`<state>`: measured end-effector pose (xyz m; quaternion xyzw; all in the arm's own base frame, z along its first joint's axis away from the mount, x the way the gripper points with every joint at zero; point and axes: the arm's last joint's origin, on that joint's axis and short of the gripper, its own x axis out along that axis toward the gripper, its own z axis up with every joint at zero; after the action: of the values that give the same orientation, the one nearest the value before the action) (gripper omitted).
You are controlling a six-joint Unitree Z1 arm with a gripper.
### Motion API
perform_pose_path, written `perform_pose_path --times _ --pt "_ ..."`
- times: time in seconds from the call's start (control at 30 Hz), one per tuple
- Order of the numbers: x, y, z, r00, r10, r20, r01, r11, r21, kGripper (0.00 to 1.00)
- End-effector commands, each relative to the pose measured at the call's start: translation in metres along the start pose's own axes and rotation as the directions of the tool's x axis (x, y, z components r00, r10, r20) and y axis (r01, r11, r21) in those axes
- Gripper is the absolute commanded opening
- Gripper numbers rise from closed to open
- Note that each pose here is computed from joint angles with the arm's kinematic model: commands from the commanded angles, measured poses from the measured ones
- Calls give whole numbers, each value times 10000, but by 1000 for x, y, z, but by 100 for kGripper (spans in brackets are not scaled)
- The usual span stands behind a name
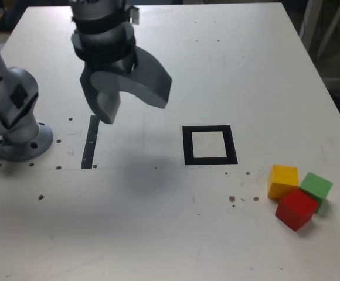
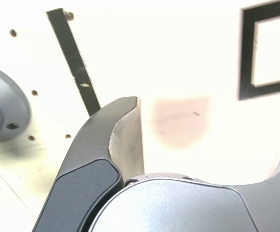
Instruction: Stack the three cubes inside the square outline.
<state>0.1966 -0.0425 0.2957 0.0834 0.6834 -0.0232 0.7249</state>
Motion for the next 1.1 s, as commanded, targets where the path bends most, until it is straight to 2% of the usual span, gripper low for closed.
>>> perform_pose_path --times 0.0,0.17,0.27,0.43,0.63,0.87,1.07 --pt "-7 -6 9 9999 -118 104 115 9996 248 99" --pt "-24 -23 31 9990 -415 175 397 9947 947 97" --pt "-33 -34 43 9990 -446 64 432 9890 1415 97" --pt "-44 -53 71 9999 -133 -59 143 9709 2392 97" --pt "-45 -76 104 9998 175 70 -188 9334 3583 97" --pt "-29 -97 138 9985 460 -296 -290 9045 4254 97" --pt "-14 -113 167 9959 802 -421 -480 8611 5062 95"
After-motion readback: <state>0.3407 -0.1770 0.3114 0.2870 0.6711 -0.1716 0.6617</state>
